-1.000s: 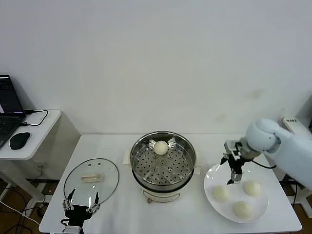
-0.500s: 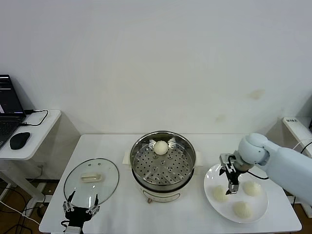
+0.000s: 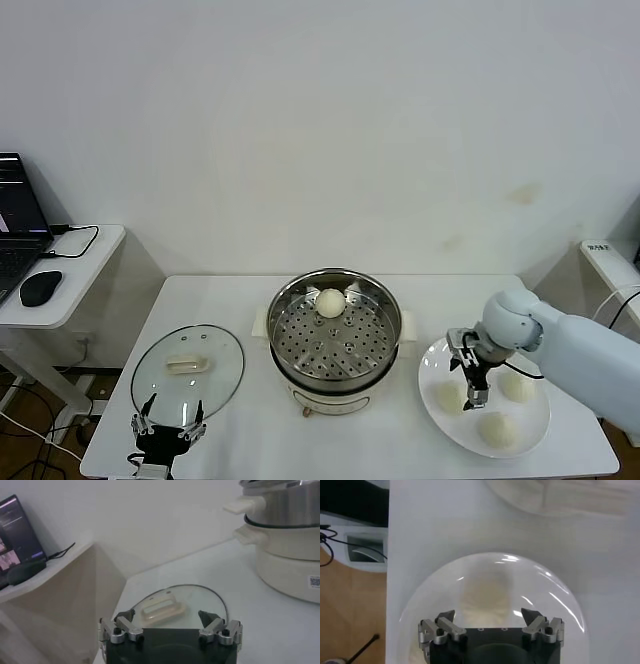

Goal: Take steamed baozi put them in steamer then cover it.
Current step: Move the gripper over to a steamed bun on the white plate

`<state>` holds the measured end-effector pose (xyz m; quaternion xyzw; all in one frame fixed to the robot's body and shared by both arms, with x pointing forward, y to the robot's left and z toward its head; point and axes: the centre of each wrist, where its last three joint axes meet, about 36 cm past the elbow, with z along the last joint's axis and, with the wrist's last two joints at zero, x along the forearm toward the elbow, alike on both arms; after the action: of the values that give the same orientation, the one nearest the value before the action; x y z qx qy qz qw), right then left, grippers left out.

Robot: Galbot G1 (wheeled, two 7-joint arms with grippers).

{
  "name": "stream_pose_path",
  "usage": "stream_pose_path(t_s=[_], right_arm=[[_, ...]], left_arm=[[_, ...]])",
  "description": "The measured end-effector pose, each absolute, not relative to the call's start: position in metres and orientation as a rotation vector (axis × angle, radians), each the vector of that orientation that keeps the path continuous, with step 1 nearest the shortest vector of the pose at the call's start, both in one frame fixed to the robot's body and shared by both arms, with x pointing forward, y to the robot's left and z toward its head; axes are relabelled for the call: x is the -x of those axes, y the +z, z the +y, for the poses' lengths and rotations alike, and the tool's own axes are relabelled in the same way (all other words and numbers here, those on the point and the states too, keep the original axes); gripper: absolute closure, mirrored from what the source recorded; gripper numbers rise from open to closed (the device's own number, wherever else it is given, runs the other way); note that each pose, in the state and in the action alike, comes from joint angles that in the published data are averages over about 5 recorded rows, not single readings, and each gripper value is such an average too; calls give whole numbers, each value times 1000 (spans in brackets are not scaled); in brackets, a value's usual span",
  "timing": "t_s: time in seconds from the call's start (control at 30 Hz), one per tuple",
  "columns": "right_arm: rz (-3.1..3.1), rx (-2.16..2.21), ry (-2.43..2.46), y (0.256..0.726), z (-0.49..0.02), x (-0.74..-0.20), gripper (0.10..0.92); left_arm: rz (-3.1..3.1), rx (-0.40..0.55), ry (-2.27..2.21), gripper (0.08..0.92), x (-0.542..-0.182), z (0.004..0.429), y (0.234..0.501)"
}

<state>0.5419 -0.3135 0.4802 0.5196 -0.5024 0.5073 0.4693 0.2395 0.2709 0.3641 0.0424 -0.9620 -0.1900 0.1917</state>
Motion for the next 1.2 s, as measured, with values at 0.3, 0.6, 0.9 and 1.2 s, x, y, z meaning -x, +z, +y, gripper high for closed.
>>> stream_pose_path(t_s=[0.3, 0.6, 0.9, 1.2], right_arm=[[-1218, -1267, 1248, 467, -314, -539, 200], [-1232, -1265, 1255, 458, -311, -540, 200], [-1235, -1263, 1252, 453, -310, -540, 244], [-1237, -1248, 1241, 453, -316, -540, 474]], left_arm=[[-2694, -119, -532, 177, -239, 271, 361], [-2691, -116, -532, 177, -239, 270, 359], [-2688, -116, -533, 177, -239, 270, 357], [-2690, -115, -529, 177, -241, 269, 356]])
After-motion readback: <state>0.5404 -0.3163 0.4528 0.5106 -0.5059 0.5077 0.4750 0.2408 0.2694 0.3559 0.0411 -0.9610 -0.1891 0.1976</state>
